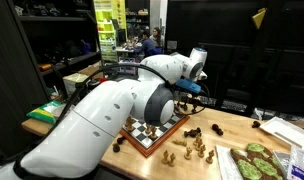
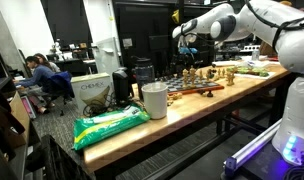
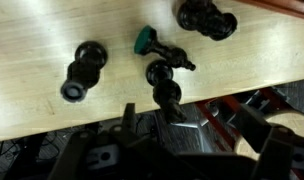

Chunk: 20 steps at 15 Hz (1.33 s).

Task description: Place one black piece back on the chess board

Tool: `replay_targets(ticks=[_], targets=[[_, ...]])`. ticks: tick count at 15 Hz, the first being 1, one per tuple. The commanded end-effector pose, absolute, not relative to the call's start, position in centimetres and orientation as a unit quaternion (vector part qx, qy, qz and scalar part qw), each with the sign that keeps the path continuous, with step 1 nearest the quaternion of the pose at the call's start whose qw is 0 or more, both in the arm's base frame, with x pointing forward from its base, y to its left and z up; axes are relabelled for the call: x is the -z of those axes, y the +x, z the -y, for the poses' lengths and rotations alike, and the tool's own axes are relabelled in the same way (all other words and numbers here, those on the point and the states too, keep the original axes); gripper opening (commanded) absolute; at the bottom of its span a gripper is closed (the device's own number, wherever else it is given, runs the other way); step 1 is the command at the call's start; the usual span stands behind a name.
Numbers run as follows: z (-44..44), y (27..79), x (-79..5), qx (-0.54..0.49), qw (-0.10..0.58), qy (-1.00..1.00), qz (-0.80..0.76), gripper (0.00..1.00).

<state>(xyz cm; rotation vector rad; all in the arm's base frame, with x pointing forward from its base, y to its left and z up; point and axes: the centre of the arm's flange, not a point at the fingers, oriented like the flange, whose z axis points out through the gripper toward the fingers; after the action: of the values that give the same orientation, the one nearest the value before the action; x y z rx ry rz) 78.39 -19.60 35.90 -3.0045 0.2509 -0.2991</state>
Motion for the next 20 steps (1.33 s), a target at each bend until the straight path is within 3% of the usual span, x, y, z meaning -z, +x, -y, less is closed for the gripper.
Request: replay_targets(ticks=[1, 2, 4, 11, 20], targets=[[19.7, 78.1, -35.4, 0.099, 0.068, -0.99, -0.076, 0.75], [19.7, 78.0, -35.3, 0.099, 0.068, -0.99, -0.075, 0.74], [19.5, 77.9, -35.4, 0.101, 0.067, -0.99, -0.072, 0.61], [19.5, 78.0, -35.7, 0.099, 0.066, -0.99, -0.075, 0.05], [18.5, 77.8, -37.6, 0.09, 0.053, -0.992, -0.075, 0.07]])
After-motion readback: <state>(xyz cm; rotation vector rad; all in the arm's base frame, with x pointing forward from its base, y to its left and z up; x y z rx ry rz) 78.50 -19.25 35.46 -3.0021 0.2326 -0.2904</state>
